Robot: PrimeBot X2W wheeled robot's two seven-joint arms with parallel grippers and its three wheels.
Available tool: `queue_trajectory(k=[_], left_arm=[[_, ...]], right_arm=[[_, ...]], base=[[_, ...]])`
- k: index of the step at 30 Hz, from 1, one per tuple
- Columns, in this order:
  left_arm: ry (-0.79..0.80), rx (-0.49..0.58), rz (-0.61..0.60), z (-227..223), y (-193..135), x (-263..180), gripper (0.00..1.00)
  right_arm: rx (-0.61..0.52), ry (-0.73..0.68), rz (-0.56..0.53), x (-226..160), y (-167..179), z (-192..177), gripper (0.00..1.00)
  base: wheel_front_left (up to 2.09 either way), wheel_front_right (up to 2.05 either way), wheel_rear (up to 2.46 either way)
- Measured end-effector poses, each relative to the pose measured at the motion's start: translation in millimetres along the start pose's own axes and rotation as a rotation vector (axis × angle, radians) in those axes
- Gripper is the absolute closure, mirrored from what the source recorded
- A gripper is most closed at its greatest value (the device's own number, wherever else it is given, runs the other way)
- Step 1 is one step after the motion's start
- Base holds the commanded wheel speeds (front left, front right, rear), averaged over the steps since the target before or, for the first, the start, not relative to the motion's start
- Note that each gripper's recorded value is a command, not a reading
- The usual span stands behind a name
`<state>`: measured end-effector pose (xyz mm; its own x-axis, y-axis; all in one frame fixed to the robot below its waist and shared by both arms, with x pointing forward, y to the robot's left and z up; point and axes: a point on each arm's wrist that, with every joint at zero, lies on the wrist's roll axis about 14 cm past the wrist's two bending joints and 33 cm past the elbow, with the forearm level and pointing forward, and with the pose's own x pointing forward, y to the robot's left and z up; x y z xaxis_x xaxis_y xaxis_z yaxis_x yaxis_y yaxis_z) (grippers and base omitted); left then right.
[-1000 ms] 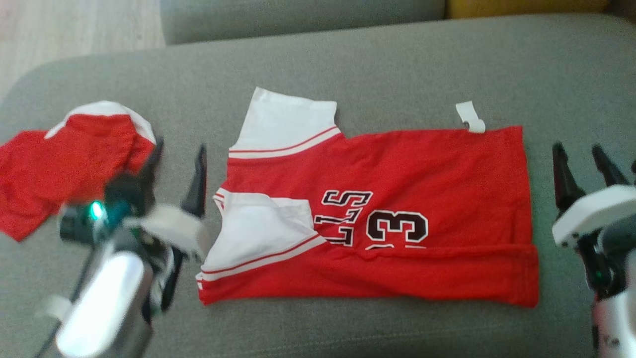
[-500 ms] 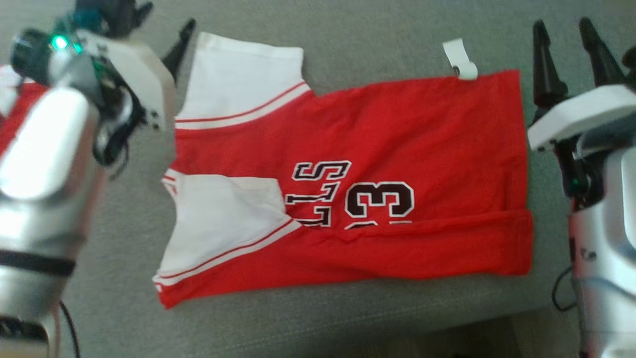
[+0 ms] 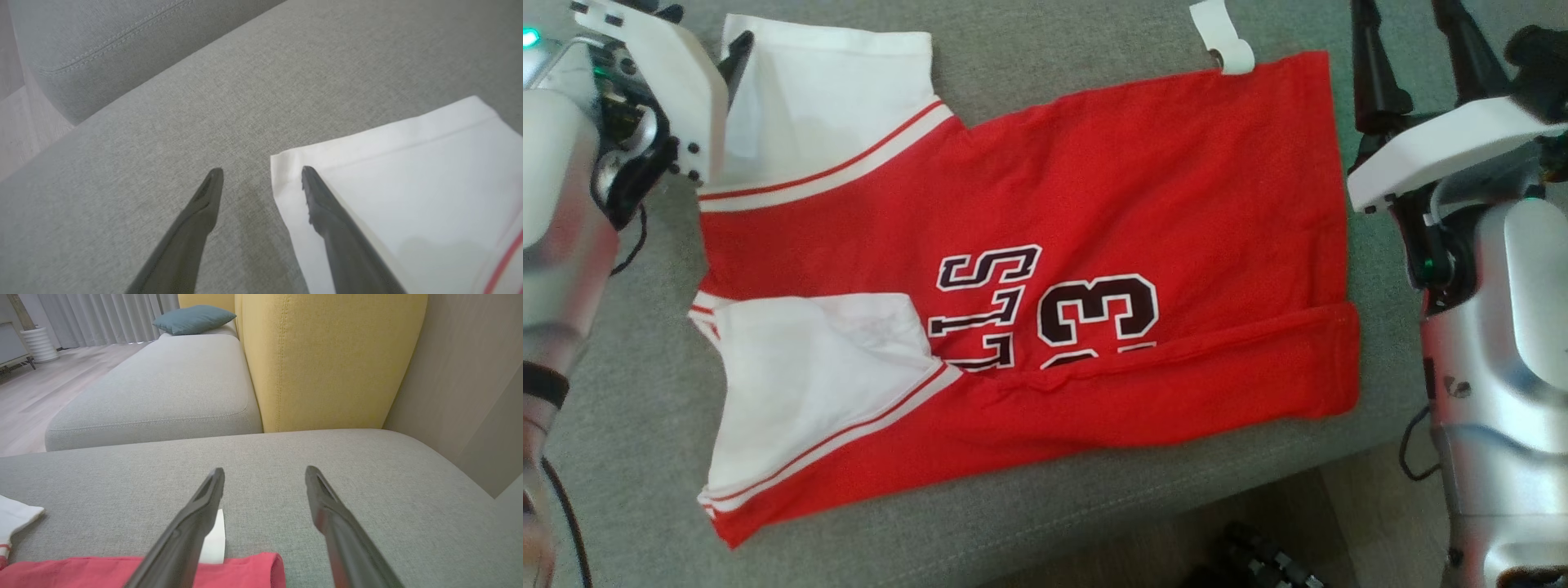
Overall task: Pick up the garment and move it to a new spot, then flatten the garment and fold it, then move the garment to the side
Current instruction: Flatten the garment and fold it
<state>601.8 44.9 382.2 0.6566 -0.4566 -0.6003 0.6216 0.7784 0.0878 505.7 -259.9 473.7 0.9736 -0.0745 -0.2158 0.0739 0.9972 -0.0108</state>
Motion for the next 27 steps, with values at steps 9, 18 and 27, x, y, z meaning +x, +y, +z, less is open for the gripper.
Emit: queue_trajectory(k=[9, 18, 27], left_arm=[[0.038, 0.015, -0.023, -7, -2, 12, 0.0], [0.09, -0.052, -0.079, -8, -16, 17, 1.0], [-0.071, -0.079, -0.024, 18, 2, -12, 1.0]], right_arm=[[-0.006, 0.005, -0.015, 3, -6, -1, 0.0], [0.003, 0.022, -0.047, 1, -15, -7, 0.0], [0.031, 0.154, 0.018, 5, 4, -31, 0.0]], base=[[0.0, 0.0, 0.0], [0.0, 0.0, 0.0], [0.0, 0.0, 0.0]])
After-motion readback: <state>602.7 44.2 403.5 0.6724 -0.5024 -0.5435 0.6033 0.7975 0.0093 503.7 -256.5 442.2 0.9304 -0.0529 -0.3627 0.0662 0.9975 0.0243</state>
